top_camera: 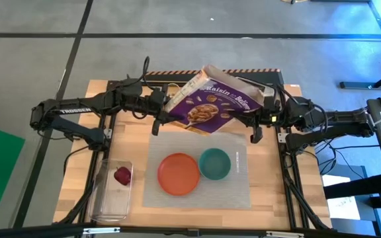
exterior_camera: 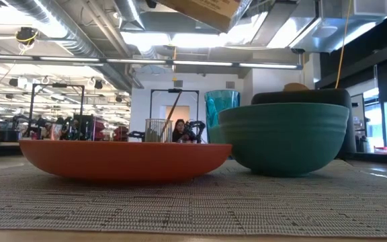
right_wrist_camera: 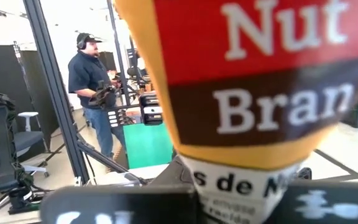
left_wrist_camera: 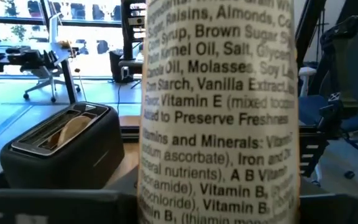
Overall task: Arrange a breakfast setting
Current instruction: Pour the cereal into the blue bowl from the cereal box
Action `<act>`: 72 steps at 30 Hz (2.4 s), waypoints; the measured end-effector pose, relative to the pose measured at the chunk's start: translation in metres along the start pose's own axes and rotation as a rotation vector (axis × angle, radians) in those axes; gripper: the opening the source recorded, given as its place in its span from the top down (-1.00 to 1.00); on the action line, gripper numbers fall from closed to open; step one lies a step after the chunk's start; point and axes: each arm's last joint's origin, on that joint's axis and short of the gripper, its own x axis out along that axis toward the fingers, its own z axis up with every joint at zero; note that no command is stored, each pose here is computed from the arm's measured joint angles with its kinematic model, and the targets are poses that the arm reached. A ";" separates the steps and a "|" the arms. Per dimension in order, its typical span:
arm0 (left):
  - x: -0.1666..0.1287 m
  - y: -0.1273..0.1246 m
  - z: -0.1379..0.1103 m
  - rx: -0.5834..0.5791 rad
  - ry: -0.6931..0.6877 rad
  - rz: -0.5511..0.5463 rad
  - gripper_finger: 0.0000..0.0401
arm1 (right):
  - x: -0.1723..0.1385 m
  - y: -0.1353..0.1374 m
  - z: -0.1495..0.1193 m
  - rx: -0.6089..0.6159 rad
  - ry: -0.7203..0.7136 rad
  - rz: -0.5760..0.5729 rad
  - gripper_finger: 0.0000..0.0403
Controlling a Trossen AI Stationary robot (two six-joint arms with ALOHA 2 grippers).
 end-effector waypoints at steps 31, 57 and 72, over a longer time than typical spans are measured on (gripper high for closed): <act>-0.092 -0.037 0.015 0.481 0.620 0.163 0.28 | -0.078 -0.014 0.033 0.125 -0.138 -0.373 -0.11; -0.009 -0.075 -0.028 0.942 0.940 0.059 0.28 | -0.071 -0.015 0.017 0.140 0.008 -0.392 -0.10; 0.002 -0.084 -0.029 1.195 0.947 0.082 0.28 | -0.071 -0.015 0.016 0.137 0.015 -0.392 -0.10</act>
